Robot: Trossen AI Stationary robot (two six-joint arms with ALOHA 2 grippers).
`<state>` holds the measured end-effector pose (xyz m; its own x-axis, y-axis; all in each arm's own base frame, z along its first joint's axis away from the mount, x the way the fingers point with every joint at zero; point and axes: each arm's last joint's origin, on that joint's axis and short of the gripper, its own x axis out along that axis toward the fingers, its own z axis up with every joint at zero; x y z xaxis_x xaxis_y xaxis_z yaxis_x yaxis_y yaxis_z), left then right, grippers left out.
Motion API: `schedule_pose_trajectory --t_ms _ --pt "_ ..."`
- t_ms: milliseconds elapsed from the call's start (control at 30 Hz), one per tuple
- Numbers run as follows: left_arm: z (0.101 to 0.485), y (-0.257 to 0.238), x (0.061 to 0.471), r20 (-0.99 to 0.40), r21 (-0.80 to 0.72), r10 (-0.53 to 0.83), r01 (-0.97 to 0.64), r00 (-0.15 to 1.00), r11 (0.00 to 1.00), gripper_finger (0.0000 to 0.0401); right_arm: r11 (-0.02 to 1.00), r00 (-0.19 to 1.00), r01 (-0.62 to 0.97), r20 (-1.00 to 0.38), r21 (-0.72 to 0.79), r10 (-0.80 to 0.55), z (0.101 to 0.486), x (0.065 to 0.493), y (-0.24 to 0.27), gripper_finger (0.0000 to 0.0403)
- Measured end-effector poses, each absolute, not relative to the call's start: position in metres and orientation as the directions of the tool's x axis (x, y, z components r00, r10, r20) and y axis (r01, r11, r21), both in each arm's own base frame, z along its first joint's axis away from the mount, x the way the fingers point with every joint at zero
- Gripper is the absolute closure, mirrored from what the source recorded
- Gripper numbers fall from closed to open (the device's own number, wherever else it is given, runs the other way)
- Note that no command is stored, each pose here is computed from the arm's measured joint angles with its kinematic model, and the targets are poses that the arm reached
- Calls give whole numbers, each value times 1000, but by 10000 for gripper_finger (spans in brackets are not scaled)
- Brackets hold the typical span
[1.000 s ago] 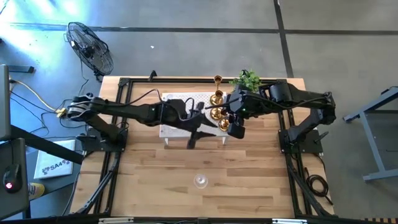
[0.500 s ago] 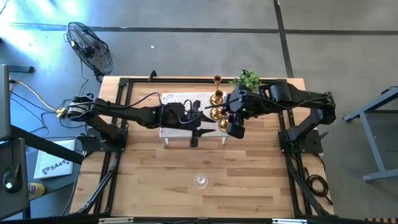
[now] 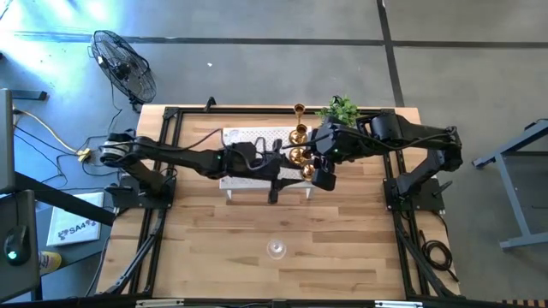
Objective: Pick & Place candle stick holders
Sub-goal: Put the gold candle holder on the shelf aligned with the other gold candle holders
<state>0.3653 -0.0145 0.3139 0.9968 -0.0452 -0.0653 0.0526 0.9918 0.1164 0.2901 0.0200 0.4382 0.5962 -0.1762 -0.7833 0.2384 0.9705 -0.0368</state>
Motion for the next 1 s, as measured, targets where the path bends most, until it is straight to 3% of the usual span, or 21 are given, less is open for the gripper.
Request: schedule_pose_trajectory --t_ms 1000 --pt "306 -5 374 -38 58 127 -124 991 991 247 973 600 228 -782 -35 -169 438 290 20 265"
